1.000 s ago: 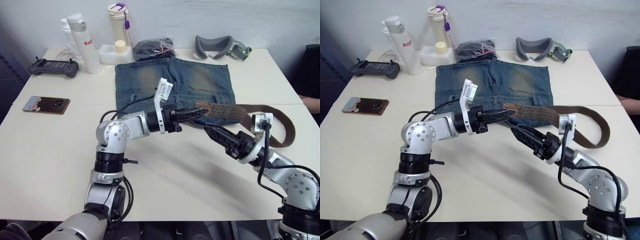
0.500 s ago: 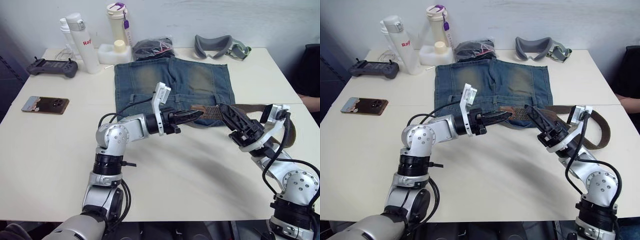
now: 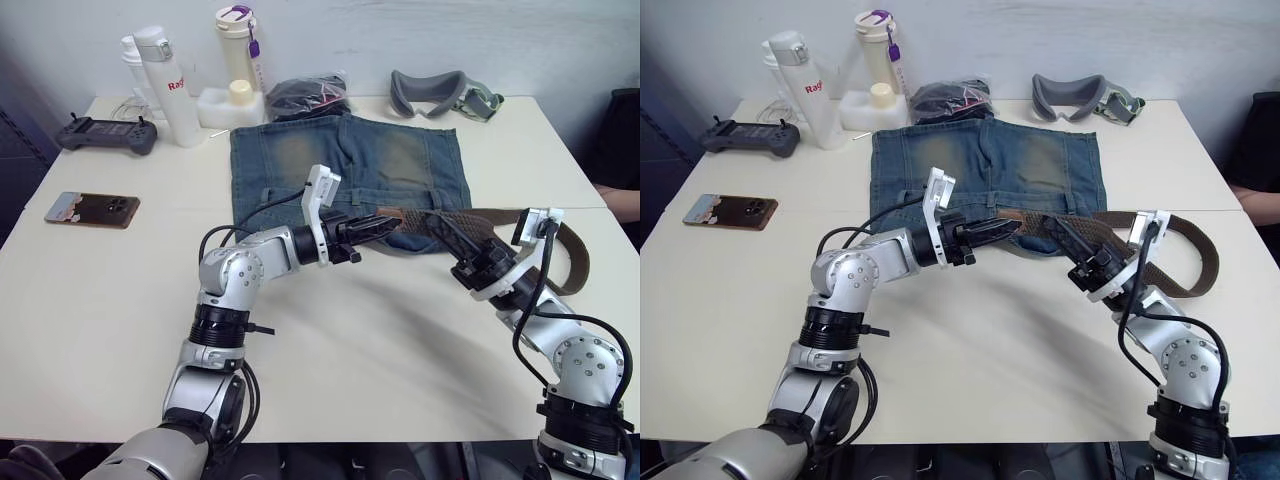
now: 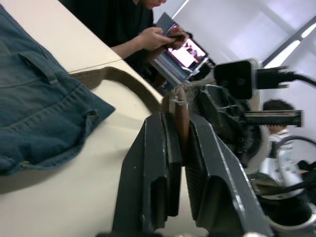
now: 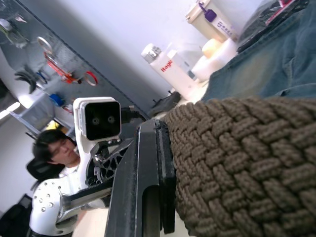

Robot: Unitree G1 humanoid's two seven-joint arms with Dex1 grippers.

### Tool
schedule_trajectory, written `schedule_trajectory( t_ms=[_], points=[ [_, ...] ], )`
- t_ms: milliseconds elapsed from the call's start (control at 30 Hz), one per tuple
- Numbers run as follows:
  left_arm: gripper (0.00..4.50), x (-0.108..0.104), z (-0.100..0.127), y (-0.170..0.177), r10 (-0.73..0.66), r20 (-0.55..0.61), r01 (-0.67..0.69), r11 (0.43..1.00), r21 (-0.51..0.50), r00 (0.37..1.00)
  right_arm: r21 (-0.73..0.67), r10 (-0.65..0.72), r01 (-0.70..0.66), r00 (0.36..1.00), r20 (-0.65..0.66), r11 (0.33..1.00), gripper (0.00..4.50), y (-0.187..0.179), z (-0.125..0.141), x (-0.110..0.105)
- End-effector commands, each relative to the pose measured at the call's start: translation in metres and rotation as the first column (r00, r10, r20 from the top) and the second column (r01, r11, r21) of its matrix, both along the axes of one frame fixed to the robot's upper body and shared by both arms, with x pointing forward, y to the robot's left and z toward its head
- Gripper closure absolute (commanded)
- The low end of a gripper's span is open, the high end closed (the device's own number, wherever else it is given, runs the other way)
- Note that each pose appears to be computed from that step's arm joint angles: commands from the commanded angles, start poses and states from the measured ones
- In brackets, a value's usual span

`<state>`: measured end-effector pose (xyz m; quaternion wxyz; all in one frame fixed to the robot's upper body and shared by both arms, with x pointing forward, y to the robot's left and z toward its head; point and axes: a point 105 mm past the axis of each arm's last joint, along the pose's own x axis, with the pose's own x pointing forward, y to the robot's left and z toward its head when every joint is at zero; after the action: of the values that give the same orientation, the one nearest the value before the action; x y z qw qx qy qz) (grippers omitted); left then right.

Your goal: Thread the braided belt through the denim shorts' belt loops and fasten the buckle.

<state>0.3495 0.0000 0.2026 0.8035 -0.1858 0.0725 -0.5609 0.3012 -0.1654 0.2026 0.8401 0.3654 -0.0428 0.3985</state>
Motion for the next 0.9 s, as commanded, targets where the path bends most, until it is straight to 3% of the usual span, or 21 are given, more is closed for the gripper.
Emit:
schedule_trajectory(
  t_ms=[33, 167, 233, 333, 433, 600, 700, 867, 900],
  points=[
    [1.83, 0.013, 0.011, 0.004, 0.054, 0.247, -0.083, 0.991, 0.106, 0.967, -0.019, -0.121, 0.123, 0.990, 0.071, 0.992, 4.50, -0.024, 0.014, 0.001],
    [0.10, 0.041, -0.009, 0.004, 0.072, 0.560, -0.302, 0.894, 0.330, 0.826, -0.089, -0.312, 0.319, 0.946, 0.090, 0.943, 4.50, -0.052, 0.013, 0.009],
    [0.04, 0.048, -0.020, -0.003, 0.001, 0.657, -0.349, 0.848, 0.399, 0.754, -0.088, -0.399, 0.408, 0.912, 0.099, 0.909, 4.50, -0.066, 0.017, 0.011],
    [0.04, 0.055, -0.047, -0.013, -0.189, 0.748, -0.414, 0.735, 0.537, 0.636, -0.100, -0.486, 0.497, 0.866, 0.115, 0.862, 4.50, -0.079, 0.021, 0.009],
    [0.04, 0.064, -0.054, -0.018, -0.235, 0.776, -0.461, 0.691, 0.557, 0.585, -0.104, -0.520, 0.534, 0.844, 0.132, 0.839, 4.50, -0.082, 0.027, 0.002],
    [0.04, 0.080, -0.045, -0.022, -0.235, 0.831, -0.581, 0.620, 0.528, 0.504, -0.101, -0.552, 0.568, 0.821, 0.147, 0.817, 4.50, -0.084, 0.034, -0.009],
    [0.89, 0.081, -0.040, -0.026, -0.252, 0.842, -0.586, 0.623, 0.518, 0.477, -0.110, -0.553, 0.570, 0.819, 0.151, 0.814, 4.50, -0.081, 0.034, -0.011],
    [3.18, 0.066, -0.051, -0.016, -0.422, 0.771, -0.460, 0.627, 0.628, 0.477, -0.190, -0.513, 0.542, 0.839, 0.183, 0.818, 4.50, -0.073, 0.038, -0.004],
    [3.44, 0.064, -0.051, -0.012, -0.445, 0.759, -0.439, 0.628, 0.643, 0.476, -0.212, -0.504, 0.536, 0.843, 0.190, 0.817, 4.50, -0.071, 0.039, -0.002]
  ],
)
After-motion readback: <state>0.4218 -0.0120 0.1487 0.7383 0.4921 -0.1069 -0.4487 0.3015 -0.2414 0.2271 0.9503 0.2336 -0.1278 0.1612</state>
